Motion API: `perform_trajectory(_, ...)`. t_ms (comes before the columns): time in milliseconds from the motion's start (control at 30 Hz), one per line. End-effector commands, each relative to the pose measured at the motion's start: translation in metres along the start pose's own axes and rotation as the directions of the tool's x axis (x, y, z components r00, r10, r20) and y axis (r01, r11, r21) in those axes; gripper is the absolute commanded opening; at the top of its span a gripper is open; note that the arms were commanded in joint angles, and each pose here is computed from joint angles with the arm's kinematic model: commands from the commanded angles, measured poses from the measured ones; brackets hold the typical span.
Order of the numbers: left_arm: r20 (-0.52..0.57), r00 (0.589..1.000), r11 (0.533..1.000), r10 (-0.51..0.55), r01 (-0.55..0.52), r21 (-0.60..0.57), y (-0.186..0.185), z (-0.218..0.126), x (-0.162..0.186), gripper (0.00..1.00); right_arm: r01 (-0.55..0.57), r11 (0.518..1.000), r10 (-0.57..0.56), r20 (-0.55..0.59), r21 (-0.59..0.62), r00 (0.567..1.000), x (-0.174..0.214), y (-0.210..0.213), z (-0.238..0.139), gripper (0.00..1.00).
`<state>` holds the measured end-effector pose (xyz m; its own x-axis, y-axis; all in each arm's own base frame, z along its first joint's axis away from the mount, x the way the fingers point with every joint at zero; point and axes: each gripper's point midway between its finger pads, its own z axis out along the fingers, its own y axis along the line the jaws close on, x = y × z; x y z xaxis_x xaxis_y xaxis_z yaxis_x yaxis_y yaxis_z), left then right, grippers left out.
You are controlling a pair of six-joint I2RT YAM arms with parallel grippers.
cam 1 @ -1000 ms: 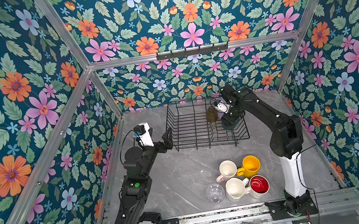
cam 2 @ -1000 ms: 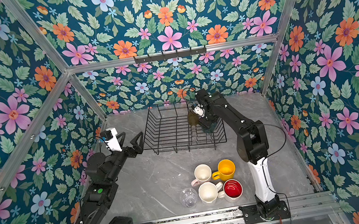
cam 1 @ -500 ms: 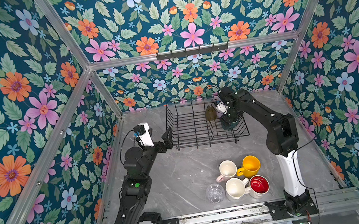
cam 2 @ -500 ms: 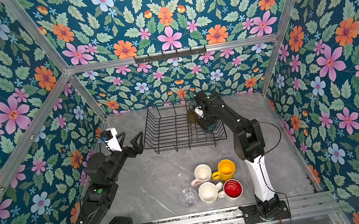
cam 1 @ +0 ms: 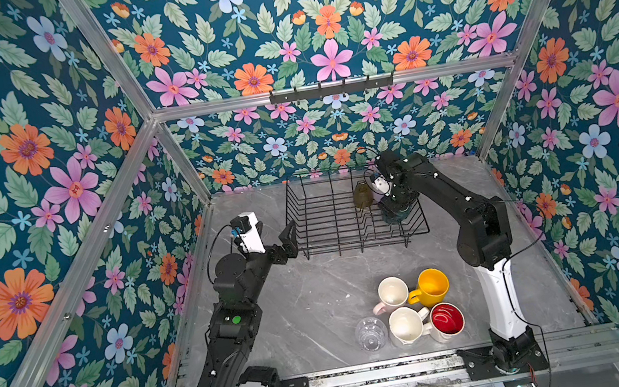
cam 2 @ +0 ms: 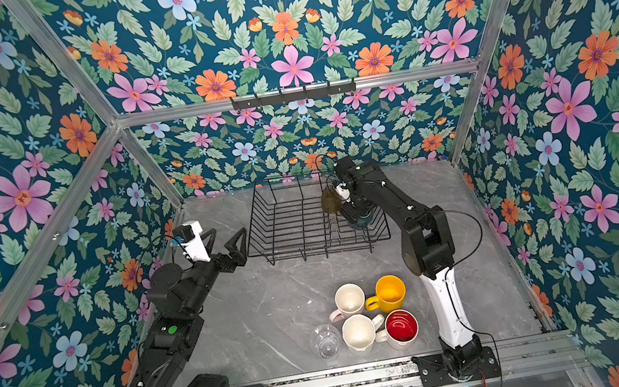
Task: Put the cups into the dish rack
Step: 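Lower the green mug into the rack beside the lavender cup with the right gripper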
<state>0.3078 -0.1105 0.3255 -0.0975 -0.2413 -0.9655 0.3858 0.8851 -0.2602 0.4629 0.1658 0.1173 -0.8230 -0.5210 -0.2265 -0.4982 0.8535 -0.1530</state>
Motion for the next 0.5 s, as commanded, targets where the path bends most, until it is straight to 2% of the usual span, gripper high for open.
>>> perform_trajectory(0,0.015,1.0,1.0,0.0,0.0,0.002,-0.001,0.0,-0.004,1.0,-0.028,0.999,0.026,-0.049,-0.047,0.998,0.008,0.01,0.011,0.54)
perform_trajectory(67,0.016,1.0,1.0,-0.001,0.001,0.002,-0.001,0.0,-0.005,1.0,-0.033,0.998,0.031,-0.045,-0.055,0.999,0.007,0.01,0.008,0.6)
perform_trajectory(200,0.017,1.0,1.0,-0.002,0.001,0.004,-0.001,0.0,-0.006,1.0,-0.044,0.997,0.041,-0.034,-0.066,0.999,0.004,0.012,0.002,0.66)
perform_trajectory(467,0.022,1.0,1.0,-0.001,0.001,0.006,-0.002,-0.002,-0.007,1.0,-0.067,0.995,0.064,-0.033,-0.079,0.997,0.002,0.013,-0.005,0.72)
